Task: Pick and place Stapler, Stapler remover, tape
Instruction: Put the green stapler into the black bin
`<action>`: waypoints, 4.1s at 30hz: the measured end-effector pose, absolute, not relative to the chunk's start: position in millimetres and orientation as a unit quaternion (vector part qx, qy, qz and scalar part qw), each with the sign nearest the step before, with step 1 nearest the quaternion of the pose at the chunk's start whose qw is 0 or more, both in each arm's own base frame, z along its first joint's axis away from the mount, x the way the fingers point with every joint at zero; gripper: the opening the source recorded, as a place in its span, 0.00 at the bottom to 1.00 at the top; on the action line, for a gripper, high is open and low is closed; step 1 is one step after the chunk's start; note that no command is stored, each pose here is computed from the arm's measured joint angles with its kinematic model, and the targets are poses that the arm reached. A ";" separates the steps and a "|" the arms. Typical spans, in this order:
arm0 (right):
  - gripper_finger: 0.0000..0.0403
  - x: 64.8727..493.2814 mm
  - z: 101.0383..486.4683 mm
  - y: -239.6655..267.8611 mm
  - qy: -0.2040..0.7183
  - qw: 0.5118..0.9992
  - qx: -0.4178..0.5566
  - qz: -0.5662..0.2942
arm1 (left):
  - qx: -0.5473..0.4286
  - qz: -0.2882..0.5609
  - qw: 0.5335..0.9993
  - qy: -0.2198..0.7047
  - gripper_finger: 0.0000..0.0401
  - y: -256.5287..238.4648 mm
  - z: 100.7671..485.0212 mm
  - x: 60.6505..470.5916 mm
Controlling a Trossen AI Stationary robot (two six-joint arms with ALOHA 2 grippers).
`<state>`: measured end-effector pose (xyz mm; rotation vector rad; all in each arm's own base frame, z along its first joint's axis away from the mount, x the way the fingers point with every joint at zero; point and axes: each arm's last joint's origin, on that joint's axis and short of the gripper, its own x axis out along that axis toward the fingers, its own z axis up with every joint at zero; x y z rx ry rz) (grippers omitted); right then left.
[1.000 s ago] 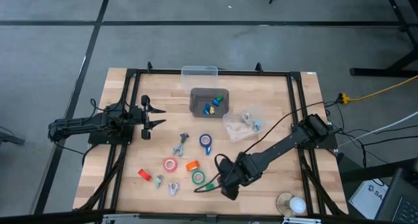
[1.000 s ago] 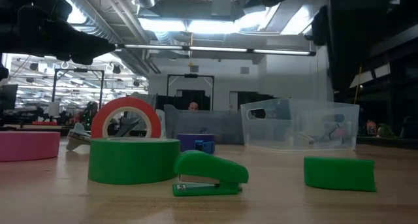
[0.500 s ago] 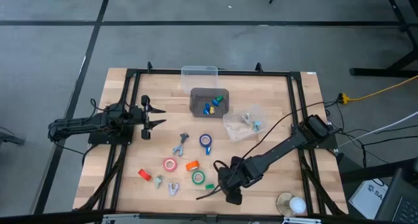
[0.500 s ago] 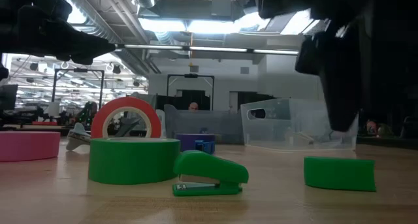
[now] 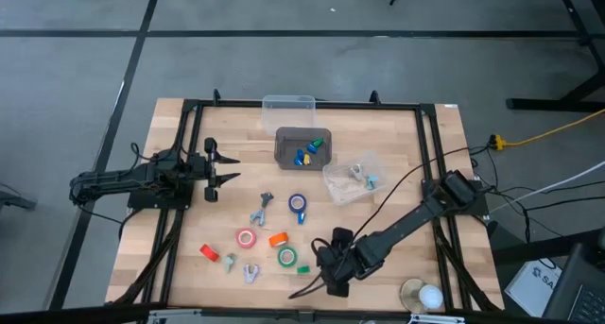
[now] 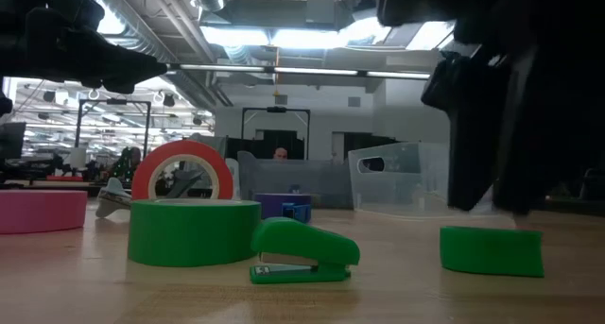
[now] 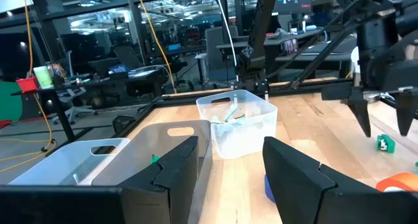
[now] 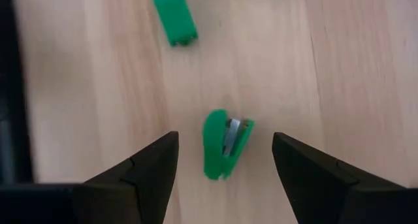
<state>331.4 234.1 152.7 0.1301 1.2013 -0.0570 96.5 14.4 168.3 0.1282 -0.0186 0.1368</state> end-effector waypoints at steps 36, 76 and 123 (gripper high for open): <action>0.04 345.3 137.0 227.9 0.539 0.833 0.099 -0.080 | 0.064 0.068 0.996 -0.009 0.42 14.4 168.3 96.5; 0.10 350.0 151.7 197.4 0.594 0.785 0.157 -0.084 | 0.064 0.068 0.996 -0.010 0.42 14.4 168.4 96.5; 0.10 300.8 199.2 160.1 0.853 0.509 -0.067 0.094 | 0.064 0.068 0.996 -0.010 0.42 14.4 168.4 96.5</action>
